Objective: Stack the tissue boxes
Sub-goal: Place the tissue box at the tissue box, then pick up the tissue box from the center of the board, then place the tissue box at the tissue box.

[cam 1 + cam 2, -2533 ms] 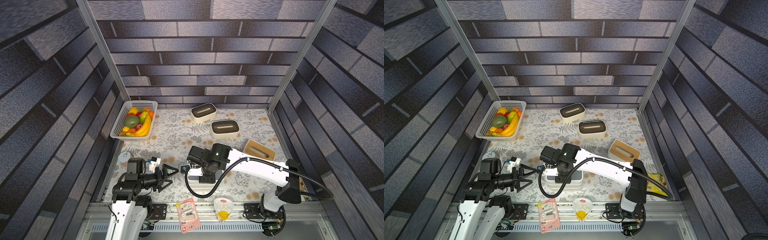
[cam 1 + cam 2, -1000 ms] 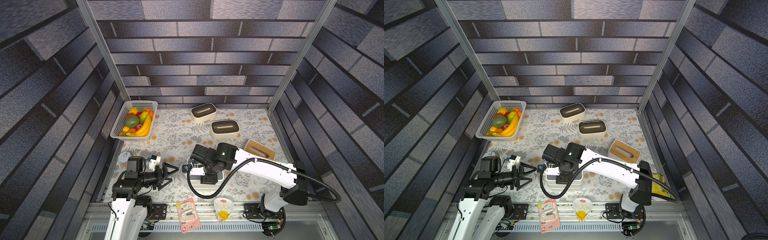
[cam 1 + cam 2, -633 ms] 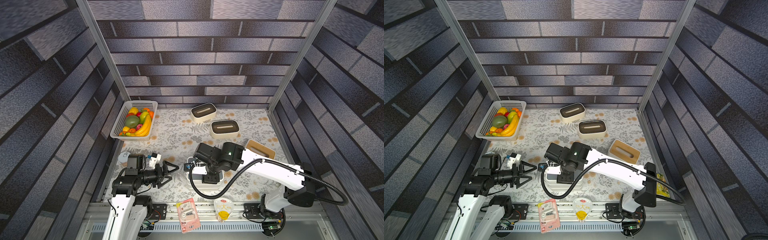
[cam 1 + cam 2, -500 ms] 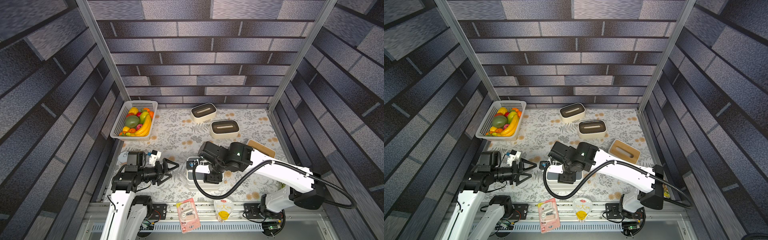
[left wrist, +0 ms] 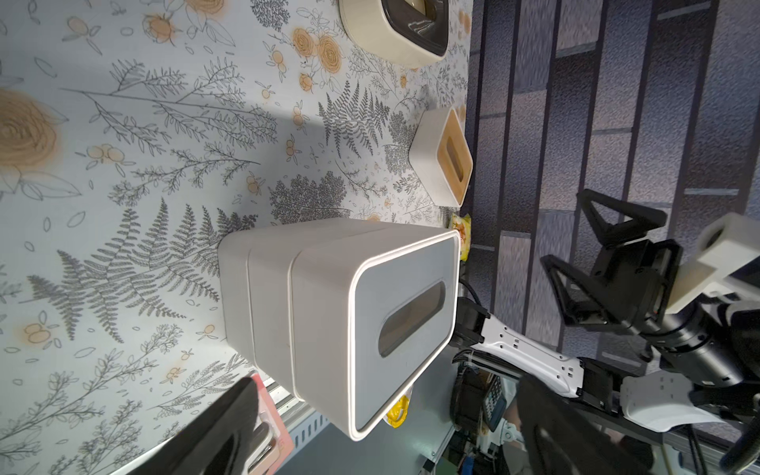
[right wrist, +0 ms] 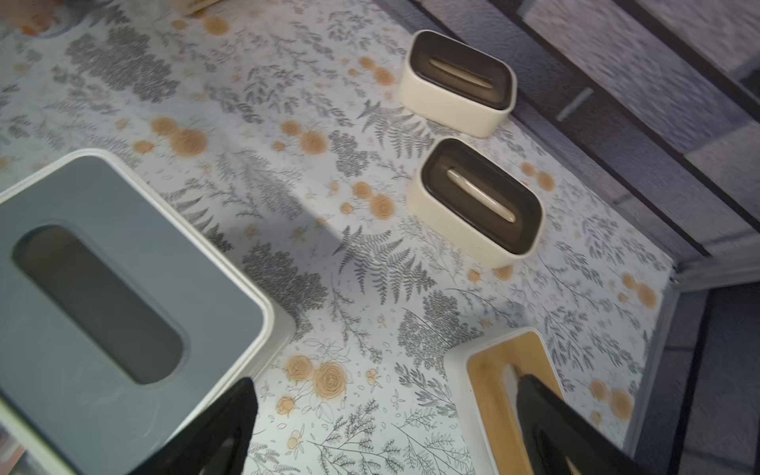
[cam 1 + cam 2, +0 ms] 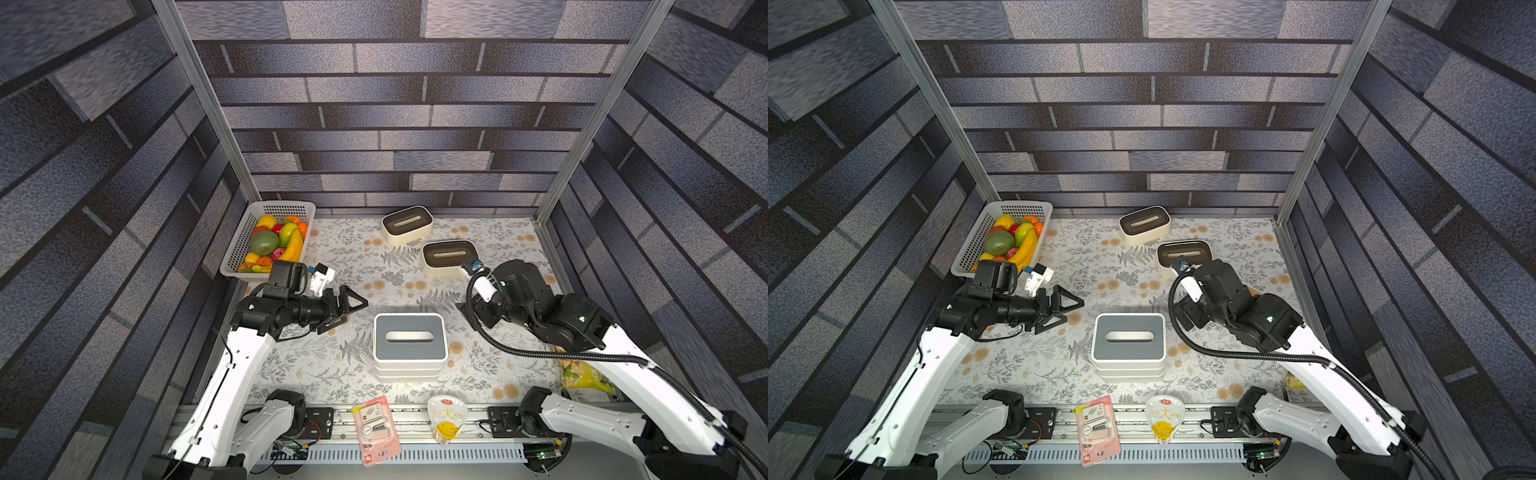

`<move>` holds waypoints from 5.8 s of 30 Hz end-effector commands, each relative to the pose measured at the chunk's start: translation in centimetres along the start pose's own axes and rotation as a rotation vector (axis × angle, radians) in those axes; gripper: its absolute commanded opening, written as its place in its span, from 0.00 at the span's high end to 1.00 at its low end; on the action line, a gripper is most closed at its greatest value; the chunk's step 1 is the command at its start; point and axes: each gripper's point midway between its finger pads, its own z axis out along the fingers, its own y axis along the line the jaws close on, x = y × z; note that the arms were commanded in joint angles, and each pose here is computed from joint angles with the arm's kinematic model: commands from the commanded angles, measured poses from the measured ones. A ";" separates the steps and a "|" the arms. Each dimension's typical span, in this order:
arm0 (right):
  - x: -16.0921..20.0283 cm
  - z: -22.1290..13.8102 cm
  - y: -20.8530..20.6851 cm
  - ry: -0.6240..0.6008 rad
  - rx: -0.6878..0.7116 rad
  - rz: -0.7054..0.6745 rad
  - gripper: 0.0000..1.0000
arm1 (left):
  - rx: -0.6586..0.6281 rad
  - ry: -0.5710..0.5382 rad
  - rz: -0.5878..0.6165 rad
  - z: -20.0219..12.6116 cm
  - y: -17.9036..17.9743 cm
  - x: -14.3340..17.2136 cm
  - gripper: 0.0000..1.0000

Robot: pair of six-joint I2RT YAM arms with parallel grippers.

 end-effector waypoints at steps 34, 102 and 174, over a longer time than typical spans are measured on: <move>19.0 13.1 -9.8 0.836 -0.182 -0.236 0.15 | 0.080 0.043 0.399 12.6 -0.5 -11.6 0.00; 18.0 14.2 -8.7 0.709 -0.252 -0.176 0.52 | 0.047 0.092 0.359 13.8 0.8 -10.8 0.00; -5.5 -3.9 11.8 0.264 -0.567 -0.668 0.65 | 0.208 0.000 -0.111 -0.4 1.3 2.5 0.00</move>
